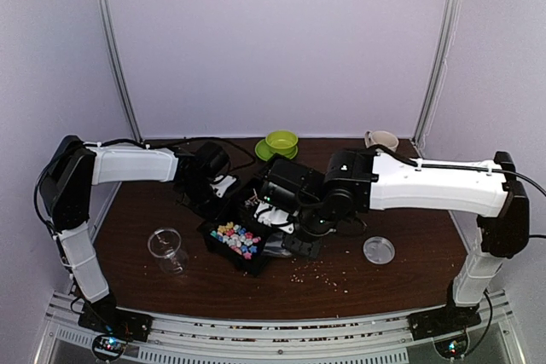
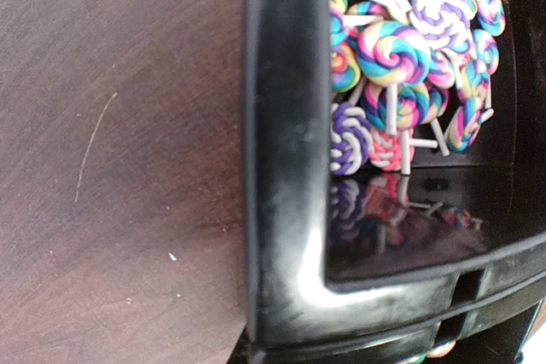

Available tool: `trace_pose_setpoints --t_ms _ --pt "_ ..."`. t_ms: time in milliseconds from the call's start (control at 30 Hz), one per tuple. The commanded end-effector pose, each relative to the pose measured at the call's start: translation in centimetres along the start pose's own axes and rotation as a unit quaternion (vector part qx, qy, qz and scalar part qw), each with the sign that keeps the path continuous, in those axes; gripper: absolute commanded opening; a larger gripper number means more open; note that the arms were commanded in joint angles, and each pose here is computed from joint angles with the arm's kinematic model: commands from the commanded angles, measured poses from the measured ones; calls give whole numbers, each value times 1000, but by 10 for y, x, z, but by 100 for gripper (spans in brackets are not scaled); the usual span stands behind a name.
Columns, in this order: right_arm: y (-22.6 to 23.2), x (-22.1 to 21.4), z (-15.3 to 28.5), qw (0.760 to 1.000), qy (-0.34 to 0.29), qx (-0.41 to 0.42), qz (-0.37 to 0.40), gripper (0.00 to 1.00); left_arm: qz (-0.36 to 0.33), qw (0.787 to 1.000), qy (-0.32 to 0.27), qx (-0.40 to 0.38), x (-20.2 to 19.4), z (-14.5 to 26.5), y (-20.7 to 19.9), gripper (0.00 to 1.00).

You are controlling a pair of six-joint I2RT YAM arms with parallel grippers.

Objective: Pack the candies
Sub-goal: Scoop the fake candies from the storage box.

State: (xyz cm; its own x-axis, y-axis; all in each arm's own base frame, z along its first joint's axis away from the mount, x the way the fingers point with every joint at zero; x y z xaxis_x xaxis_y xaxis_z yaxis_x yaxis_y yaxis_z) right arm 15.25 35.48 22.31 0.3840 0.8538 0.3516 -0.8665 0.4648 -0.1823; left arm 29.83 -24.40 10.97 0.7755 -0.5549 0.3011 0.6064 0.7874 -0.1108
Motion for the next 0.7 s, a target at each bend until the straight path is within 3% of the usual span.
trace_pose_setpoints --t_ms 0,667 --pt "-2 12 7 1000 -7 -16 -15 0 -24 992 -119 -17 41 43 -12 0" --pt "4 31 -25 998 50 -37 22 0 -33 990 -136 -18 45 54 -17 0"
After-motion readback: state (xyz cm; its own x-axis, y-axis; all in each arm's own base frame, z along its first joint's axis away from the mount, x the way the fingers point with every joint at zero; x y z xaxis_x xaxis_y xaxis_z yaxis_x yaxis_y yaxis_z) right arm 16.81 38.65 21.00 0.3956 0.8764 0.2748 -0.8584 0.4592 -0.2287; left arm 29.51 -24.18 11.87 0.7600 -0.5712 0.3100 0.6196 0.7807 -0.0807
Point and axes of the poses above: each gripper's point midway between its finger pads, its own z axis back along the fingers, its own y axis along the line the jaws close on, x = y × z, the point moved 6 cm from there along z, back along the fingers, and after that the axes turned 5 degrees about -z, right-handed, at the moved point
